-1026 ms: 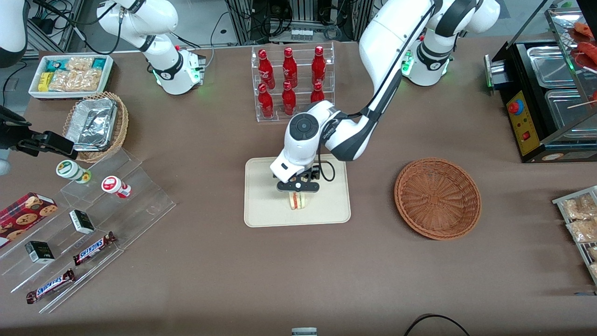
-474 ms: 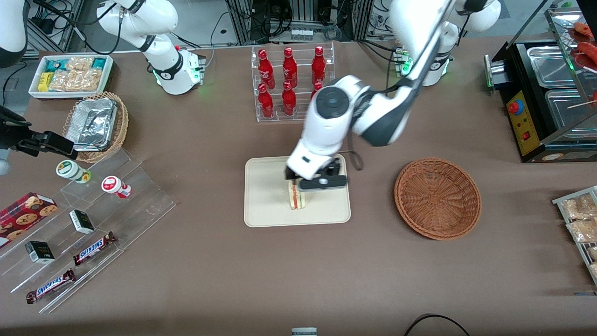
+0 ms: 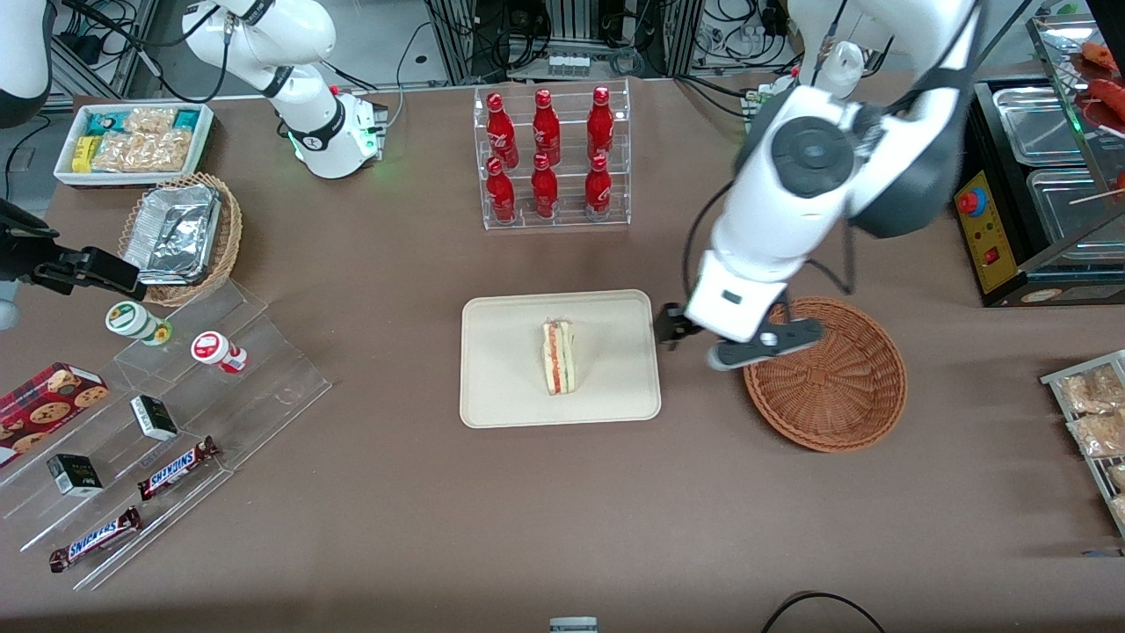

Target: Place sandwich from basket to tray

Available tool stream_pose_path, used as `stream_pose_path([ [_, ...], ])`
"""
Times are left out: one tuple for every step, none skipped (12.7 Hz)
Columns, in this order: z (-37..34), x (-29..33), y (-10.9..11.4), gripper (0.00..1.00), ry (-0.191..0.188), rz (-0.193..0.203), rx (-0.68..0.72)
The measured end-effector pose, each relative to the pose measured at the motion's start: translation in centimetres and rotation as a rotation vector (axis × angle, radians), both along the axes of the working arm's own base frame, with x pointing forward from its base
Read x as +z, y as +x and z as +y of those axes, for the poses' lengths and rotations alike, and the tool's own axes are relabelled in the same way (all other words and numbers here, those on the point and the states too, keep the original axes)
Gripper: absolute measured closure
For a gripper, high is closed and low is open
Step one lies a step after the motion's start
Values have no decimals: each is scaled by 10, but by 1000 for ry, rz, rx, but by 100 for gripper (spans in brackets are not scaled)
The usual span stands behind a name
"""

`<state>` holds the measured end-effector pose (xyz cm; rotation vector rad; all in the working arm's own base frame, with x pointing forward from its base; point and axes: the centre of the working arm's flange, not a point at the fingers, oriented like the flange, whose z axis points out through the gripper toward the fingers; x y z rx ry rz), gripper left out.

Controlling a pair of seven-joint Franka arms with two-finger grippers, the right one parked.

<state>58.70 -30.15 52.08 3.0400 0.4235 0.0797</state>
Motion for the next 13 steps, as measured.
stream_pose_path([
  [22, 8, 4, 0, 11, 9, -15],
  [47, 17, 7, 0, 21, 20, -41],
  [76, 29, 11, 0, 26, 21, -59],
  [109, 41, 15, 0, 28, 13, -70],
  [139, 53, 16, 0, 31, 10, -80],
  [162, 61, 15, 0, 34, 15, -94],
  [177, 66, 13, 0, 38, 24, -107],
  [189, 70, 11, 0, 40, 31, -112],
  [197, 75, 8, 0, 42, 36, -109],
  [208, 81, 4, 0, 42, 35, -108],
  [222, 85, -1, 0, 44, 36, -125],
  [237, 88, -6, 0, 47, 39, -147],
  [252, 89, -11, 0, 49, 42, -164],
])
